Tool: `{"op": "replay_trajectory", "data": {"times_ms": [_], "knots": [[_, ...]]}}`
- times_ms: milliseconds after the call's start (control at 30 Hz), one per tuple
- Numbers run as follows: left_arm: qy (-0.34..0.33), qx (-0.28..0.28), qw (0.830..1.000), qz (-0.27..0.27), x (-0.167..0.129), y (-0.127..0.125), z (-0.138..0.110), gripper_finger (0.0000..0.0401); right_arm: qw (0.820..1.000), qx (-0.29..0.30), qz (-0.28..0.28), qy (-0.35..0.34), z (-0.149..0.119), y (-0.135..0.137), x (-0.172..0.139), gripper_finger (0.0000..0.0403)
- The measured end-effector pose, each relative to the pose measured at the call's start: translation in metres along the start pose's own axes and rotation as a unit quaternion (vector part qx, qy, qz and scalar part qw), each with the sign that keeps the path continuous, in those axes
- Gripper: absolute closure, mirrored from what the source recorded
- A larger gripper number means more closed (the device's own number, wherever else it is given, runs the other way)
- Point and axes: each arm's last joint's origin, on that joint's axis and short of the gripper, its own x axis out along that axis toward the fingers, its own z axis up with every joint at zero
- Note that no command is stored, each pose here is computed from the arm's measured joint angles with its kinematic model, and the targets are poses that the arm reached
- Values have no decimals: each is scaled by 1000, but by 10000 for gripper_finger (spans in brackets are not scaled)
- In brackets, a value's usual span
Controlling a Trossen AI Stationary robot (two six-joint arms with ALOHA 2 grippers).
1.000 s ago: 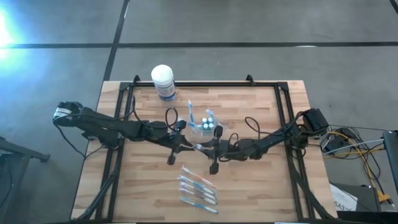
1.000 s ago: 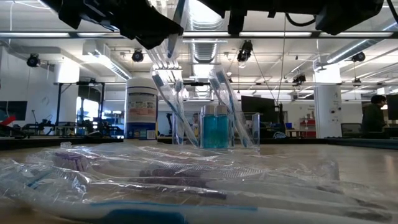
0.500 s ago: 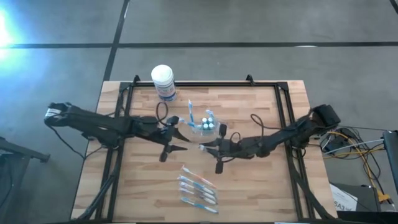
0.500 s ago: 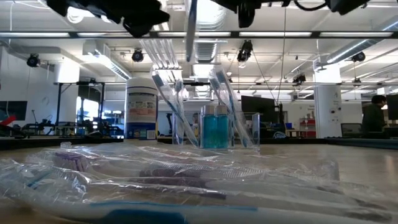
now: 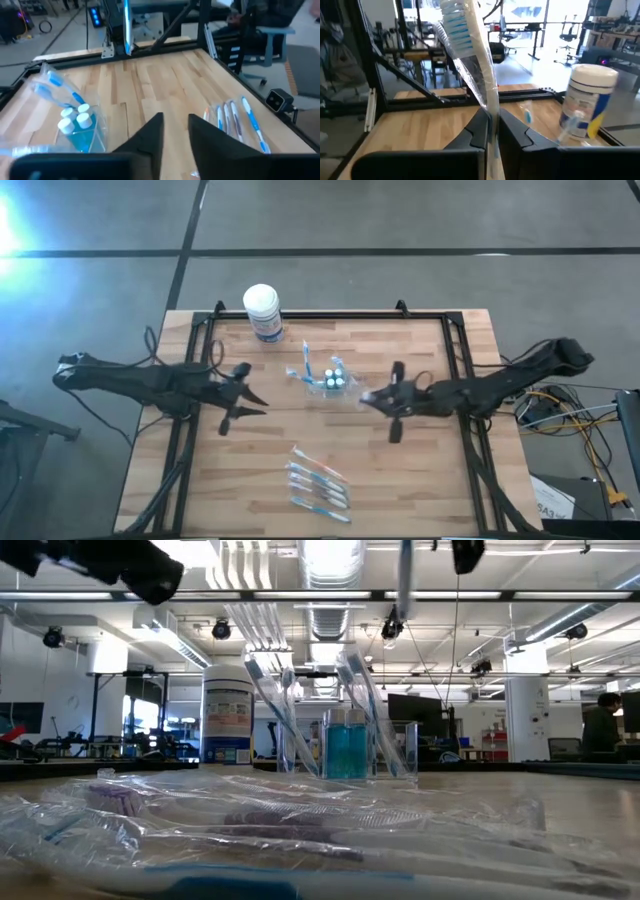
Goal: Pick & Place toothbrushing station
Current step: Put the blue toothbrush in the transparent organizer
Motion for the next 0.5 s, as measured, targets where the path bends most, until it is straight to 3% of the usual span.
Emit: {"op": "replay_trajectory", "data": {"times_ms": [167, 500], "knots": [[-37, -24, 999, 3, -15, -3, -32, 389, 999, 27, -23, -15, -17, -19, -34, 389], [-94, -50, 994, -14, -32, -8, -67, 396, 994, 74, -23, -75, -56, -42, -75, 390]]}}
